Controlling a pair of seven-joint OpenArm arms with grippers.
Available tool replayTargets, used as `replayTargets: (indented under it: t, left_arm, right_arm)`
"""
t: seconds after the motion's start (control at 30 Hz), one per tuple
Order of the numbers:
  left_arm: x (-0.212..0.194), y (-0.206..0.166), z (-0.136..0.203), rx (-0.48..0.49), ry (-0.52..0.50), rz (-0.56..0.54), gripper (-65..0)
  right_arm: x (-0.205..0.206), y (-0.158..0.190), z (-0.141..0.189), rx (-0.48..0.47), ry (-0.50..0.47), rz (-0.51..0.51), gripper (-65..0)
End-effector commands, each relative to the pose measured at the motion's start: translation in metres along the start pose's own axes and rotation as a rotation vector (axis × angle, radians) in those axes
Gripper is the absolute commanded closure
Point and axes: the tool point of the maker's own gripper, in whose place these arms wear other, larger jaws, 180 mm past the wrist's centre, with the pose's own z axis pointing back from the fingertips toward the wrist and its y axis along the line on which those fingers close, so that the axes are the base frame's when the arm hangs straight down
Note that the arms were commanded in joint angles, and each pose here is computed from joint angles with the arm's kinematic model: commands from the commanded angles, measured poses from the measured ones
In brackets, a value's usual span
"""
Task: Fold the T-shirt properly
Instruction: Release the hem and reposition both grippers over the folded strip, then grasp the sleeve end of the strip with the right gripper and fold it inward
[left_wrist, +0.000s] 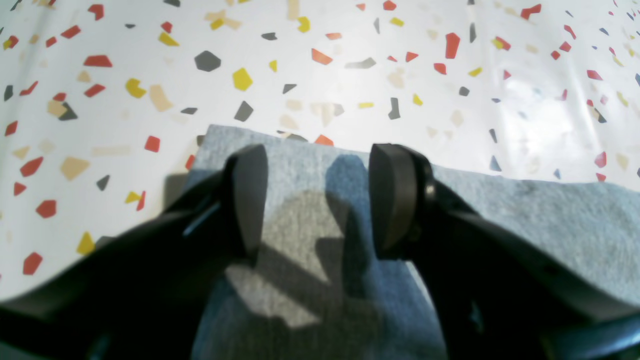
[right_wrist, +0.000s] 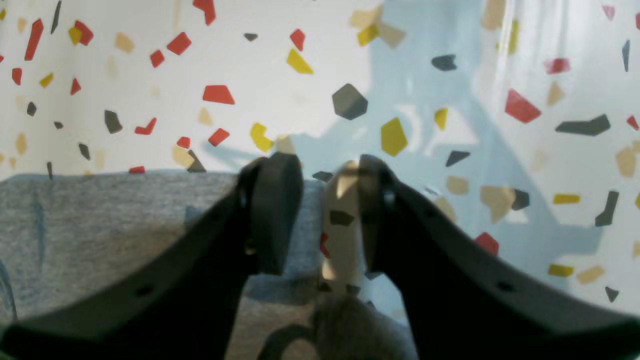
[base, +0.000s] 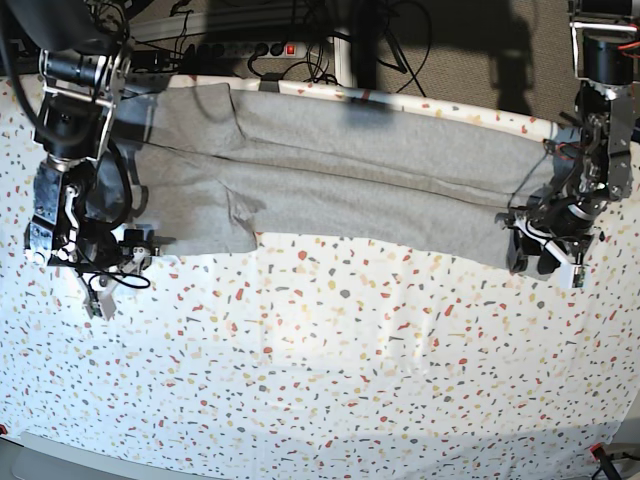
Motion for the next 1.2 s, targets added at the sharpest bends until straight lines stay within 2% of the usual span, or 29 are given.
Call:
replayTargets:
  t: [0.0, 0.1, 0.33, 0.47, 0.67, 0.77, 0.8, 0.87, 0.93, 1.0, 1.17]
  left_arm:
    - [0.025, 0.006, 0.001, 0.006, -0.069, -0.011, -32.1]
    - [0.025, 0.006, 0.001, 0.006, -0.069, -0.011, -32.1]
    - [0.024, 0.006, 0.001, 0.006, -0.067, -0.011, -32.1]
    - [0.025, 0.006, 0.001, 0.005, -0.068, -0.011, -32.1]
    - [0.025, 0.006, 0.001, 0.006, -0.067, -0.012, -32.1]
    - [0.025, 0.006, 0.001, 0.006, -0.067, -0.014, -32.1]
    - [0.025, 0.006, 0.001, 0.006, -0.067, -0.014, -32.1]
    - [0.025, 0.006, 0.001, 0.006, -0.067, -0.013, -32.1]
    - [0.024, 0.006, 0.001, 0.006, -0.067, -0.014, -32.1]
    - [0.025, 0.006, 0.001, 0.006, -0.067, -0.013, -32.1]
    - [0.025, 0.006, 0.001, 0.006, -0.067, -0.014, -32.1]
  right_arm:
    - [0.007, 0.000, 0.004, 0.008, -0.004, 0.001, -15.8]
    - [0.007, -0.001, 0.004, 0.008, -0.006, 0.000, -0.5]
    - [0.026, -0.018, 0.020, -0.031, -0.090, 0.017, 0.0]
    - [0.044, -0.016, 0.038, 0.002, -0.142, 0.012, 0.0]
    - [0.049, -0.011, 0.044, 0.015, -0.147, 0.019, 0.0]
    - [0.040, -0.012, 0.042, 0.011, -0.098, 0.021, 0.0]
    - [0.037, -0.012, 0.042, 0.011, -0.079, 0.020, -5.7]
    - [0.035, -0.013, 0.040, 0.010, -0.075, 0.015, -21.5]
    - [0.033, -0.013, 0.037, 0.017, -0.081, 0.004, -33.2]
    - [0.027, -0.014, 0.030, 0.013, -0.068, -0.005, -36.9]
    - [0.008, -0.016, 0.014, 0.025, -0.031, -0.049, -36.8]
